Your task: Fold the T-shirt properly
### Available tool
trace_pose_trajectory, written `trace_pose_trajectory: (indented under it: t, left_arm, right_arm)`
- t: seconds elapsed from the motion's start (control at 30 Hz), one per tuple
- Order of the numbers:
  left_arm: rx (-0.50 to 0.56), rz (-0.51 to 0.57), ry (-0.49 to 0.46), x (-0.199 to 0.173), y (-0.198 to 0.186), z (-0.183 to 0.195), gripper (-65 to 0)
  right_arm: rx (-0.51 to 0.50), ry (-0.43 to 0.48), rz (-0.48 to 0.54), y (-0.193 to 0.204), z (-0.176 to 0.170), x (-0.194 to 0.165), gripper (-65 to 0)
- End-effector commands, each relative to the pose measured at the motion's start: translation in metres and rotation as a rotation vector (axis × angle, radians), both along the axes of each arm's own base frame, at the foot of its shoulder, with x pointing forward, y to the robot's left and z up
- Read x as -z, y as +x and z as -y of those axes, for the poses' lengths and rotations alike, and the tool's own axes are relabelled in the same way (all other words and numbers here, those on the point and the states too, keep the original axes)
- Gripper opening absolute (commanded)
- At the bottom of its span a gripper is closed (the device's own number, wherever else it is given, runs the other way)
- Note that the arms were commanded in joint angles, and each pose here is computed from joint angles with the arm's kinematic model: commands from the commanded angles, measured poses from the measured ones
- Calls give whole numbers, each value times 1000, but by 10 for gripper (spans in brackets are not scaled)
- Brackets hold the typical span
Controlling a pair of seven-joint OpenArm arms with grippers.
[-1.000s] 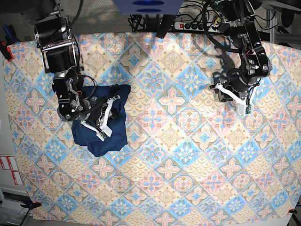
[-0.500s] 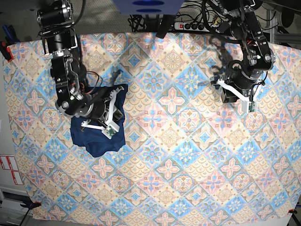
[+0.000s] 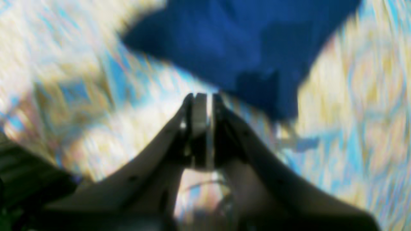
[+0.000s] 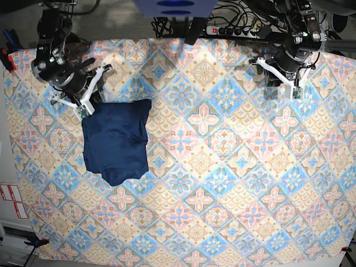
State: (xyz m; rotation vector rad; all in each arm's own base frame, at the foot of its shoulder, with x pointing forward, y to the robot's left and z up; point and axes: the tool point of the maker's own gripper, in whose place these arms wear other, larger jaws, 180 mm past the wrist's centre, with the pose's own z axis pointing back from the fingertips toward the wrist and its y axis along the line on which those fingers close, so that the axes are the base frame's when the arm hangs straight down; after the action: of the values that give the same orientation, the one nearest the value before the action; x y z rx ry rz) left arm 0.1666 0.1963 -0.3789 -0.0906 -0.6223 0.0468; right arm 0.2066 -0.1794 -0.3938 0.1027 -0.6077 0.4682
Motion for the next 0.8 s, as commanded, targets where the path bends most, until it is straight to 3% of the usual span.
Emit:
trace_pose_trajectory:
  t: [0.0, 0.33, 0.47, 0.63, 0.77]
  left_arm:
    - [7, 16, 2, -5, -3, 0, -592]
    - [8, -173, 6, 18, -79, 0, -601]
    - [-21, -251, 29, 21, -112, -13, -601]
    - [-70, -319, 28, 19, -146, -28, -607]
    - [-30, -382, 22, 28, -162, -27, -650]
  right_arm:
    - [10, -5, 7, -6, 7, -4, -623]
    - [201, 59, -146, -93, 52, 7, -624]
    - [274, 30, -203, -128, 76, 6, -624]
    - [297, 3, -299, -168, 84, 12, -624]
    - [299, 31, -374, -190, 76, 26, -624]
